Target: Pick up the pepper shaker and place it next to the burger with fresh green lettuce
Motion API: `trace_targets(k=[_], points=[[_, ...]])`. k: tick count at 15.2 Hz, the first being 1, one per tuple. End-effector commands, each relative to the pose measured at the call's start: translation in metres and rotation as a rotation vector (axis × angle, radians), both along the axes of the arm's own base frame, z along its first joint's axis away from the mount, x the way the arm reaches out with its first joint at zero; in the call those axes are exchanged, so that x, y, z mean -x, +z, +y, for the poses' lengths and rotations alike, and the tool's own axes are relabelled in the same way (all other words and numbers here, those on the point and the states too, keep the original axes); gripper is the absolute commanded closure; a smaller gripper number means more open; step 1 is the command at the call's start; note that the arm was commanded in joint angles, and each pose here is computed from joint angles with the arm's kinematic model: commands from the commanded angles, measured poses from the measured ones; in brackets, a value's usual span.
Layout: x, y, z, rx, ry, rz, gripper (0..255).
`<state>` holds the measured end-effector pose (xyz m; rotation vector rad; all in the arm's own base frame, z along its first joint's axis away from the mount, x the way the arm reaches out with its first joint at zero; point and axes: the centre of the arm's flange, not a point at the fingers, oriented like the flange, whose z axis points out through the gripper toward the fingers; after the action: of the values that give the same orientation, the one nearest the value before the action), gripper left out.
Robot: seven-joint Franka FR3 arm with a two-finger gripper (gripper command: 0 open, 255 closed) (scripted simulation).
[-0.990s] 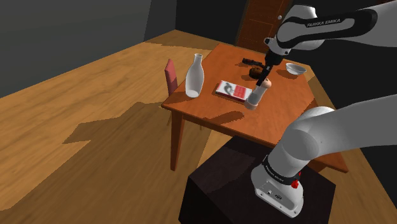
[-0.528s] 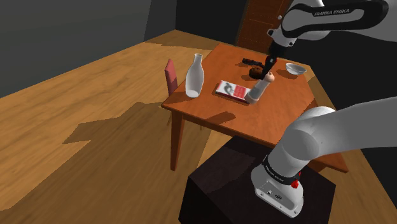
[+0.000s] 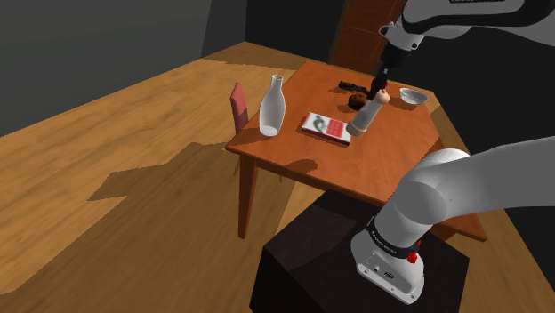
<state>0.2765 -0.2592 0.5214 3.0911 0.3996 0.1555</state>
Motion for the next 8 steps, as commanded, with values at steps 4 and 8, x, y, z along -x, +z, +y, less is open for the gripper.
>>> trace_targets(k=[4, 8], points=[[0.000, 0.026, -0.001, 0.000, 0.000, 0.000, 255], [0.000, 0.047, -0.001, 0.000, 0.000, 0.000, 255]])
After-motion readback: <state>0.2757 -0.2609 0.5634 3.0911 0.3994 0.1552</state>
